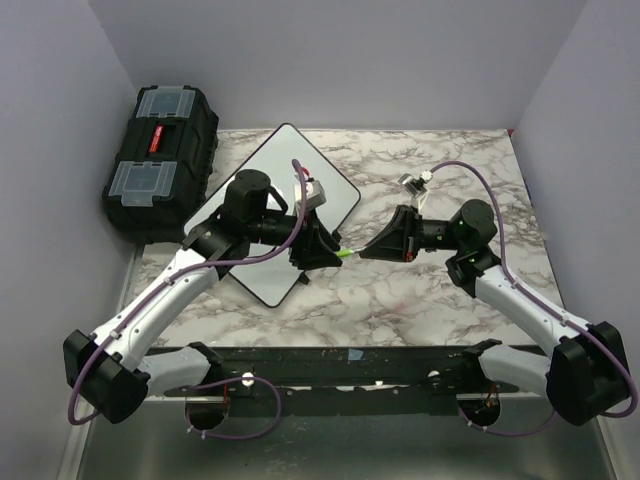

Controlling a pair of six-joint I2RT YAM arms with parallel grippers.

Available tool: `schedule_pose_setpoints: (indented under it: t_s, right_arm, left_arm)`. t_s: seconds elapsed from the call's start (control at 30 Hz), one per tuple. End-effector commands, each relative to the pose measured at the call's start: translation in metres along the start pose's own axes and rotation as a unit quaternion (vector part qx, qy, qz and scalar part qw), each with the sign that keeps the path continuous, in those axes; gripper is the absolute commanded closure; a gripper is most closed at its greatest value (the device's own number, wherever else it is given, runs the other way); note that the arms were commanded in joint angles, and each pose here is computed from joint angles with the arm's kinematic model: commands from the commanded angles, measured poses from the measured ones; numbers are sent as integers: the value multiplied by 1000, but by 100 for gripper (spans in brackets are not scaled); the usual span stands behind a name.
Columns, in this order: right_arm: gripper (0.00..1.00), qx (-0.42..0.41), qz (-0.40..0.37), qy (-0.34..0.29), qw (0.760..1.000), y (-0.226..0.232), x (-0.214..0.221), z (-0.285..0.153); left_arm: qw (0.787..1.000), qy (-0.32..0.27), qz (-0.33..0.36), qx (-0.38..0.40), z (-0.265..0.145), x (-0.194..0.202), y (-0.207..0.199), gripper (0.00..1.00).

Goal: Write a sentence on the whiteboard
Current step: Open the pen cap from the whiteboard marker.

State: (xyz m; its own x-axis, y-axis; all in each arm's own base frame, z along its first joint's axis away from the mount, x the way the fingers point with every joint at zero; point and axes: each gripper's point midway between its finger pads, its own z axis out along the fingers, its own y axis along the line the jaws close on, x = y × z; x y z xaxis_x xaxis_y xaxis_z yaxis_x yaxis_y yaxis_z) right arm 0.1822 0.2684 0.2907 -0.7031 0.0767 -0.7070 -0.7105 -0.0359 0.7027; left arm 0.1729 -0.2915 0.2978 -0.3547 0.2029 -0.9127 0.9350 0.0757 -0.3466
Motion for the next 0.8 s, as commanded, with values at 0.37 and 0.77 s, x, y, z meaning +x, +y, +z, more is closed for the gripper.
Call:
schedule_pose_setpoints:
  t_s: [0.37, 0.77]
  right_arm:
    - [99, -24, -1, 17, 1000, 3, 12, -1]
    - [99, 8, -17, 7, 1000, 2, 6, -3]
  left_arm:
    - [998, 17, 4, 57, 21, -12, -9, 100]
    - [999, 46, -2, 26, 7, 3, -2, 100]
